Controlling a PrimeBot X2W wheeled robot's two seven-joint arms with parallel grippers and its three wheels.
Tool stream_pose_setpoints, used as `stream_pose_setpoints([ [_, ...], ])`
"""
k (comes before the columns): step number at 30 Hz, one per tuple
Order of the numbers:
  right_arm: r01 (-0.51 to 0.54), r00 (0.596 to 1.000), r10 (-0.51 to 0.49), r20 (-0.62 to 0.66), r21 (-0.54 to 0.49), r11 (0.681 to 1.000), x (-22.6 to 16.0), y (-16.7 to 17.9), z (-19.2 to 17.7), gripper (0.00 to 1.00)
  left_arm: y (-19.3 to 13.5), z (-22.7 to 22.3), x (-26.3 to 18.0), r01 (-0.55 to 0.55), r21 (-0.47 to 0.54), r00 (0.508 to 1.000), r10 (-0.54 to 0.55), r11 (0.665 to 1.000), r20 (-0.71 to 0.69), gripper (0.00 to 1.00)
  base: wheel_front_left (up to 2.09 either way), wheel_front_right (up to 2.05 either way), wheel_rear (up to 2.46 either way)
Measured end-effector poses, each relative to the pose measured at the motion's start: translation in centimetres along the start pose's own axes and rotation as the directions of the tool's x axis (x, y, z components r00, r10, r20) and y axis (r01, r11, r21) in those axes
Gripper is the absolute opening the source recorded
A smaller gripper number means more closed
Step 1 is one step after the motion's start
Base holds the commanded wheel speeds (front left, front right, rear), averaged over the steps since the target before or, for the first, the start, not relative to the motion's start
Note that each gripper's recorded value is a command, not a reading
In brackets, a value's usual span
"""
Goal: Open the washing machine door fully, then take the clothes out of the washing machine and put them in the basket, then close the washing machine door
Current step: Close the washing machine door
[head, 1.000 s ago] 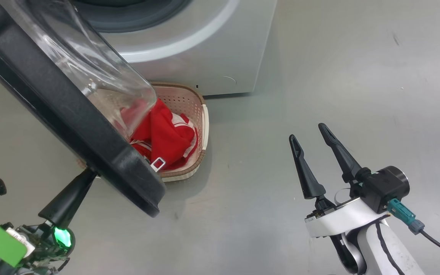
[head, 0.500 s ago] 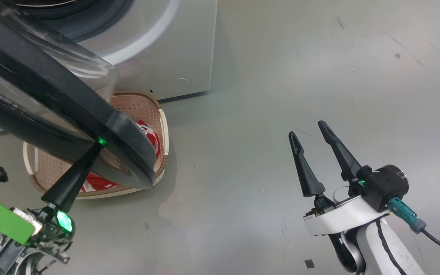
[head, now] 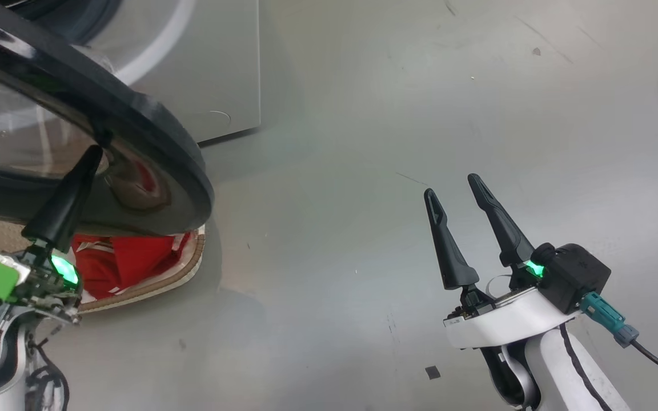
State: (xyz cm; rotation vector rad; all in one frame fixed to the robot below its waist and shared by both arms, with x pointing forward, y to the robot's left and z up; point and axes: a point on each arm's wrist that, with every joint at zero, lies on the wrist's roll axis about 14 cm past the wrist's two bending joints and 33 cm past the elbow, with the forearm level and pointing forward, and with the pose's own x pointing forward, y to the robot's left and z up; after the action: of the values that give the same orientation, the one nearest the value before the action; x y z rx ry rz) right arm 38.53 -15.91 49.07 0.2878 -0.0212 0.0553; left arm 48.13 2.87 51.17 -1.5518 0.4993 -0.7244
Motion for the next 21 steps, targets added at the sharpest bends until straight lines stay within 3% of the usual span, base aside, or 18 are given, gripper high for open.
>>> stream_pose_setpoints([
  [21,0.113,0.994,-0.113,0.015,0.012,0.994,-0.4,-2.8,1.0,1.00,1.7,2.0,8.8,0.001,0.001,1.000,-0.001,1.000,-0.014,0.00,0.00,0.00,0.00],
])
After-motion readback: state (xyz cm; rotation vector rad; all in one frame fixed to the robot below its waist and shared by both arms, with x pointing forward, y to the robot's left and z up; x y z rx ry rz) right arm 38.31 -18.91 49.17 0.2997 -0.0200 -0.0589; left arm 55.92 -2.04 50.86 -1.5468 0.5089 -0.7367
